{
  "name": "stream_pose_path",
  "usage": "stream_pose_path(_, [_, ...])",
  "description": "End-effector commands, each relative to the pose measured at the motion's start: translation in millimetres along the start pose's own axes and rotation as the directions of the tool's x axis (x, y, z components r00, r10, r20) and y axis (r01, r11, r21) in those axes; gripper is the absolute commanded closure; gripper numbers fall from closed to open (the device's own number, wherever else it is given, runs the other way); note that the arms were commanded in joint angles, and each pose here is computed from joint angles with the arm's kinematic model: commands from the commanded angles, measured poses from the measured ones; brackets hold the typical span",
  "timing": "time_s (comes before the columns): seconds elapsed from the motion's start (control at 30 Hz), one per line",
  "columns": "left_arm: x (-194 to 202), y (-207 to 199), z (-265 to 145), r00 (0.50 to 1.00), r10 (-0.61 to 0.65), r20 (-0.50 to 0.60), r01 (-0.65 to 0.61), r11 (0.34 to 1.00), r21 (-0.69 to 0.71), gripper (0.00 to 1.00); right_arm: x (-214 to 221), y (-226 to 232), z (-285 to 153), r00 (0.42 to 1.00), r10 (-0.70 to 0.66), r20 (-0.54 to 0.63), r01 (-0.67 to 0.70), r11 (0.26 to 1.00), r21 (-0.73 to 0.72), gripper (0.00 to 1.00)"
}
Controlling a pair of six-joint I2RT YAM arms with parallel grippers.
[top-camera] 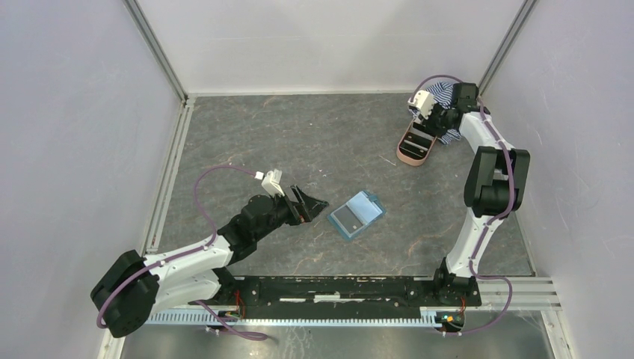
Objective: Put the credit cards into the card holder
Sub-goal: Pick up the credit card from the storage box.
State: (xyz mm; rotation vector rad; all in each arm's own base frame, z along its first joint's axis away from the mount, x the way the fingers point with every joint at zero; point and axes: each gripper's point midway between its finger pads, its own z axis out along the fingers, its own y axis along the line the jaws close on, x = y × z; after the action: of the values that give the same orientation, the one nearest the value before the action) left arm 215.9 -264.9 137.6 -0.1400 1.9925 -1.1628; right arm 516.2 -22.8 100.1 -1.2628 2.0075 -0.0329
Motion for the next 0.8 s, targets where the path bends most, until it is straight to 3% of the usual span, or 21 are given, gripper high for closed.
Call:
stream_pose_path(0.0, [-13,-20,-1,0.998,-0.049,0.037,0.047,0.997,0.066,0.0,-23,-15,-24,0.996,0.026,0.085,-0.028,0.999,0.023,1.0])
stream_pose_path(0.53, [-14,-37,-1,0.997,-0.073,0.026,0.068,0.986,0.15,0.0,-38,-4,-53,0.967,0.158,0.2,-0.151,0.987,-0.051,1.0])
stream_pose_path(0.77, [-12,-48,-3,0.996,-0.083,0.013,0.079,0.974,0.211,0.0,-60,15,-80,0.927,0.23,0.296,-0.203,0.972,-0.119,1.0])
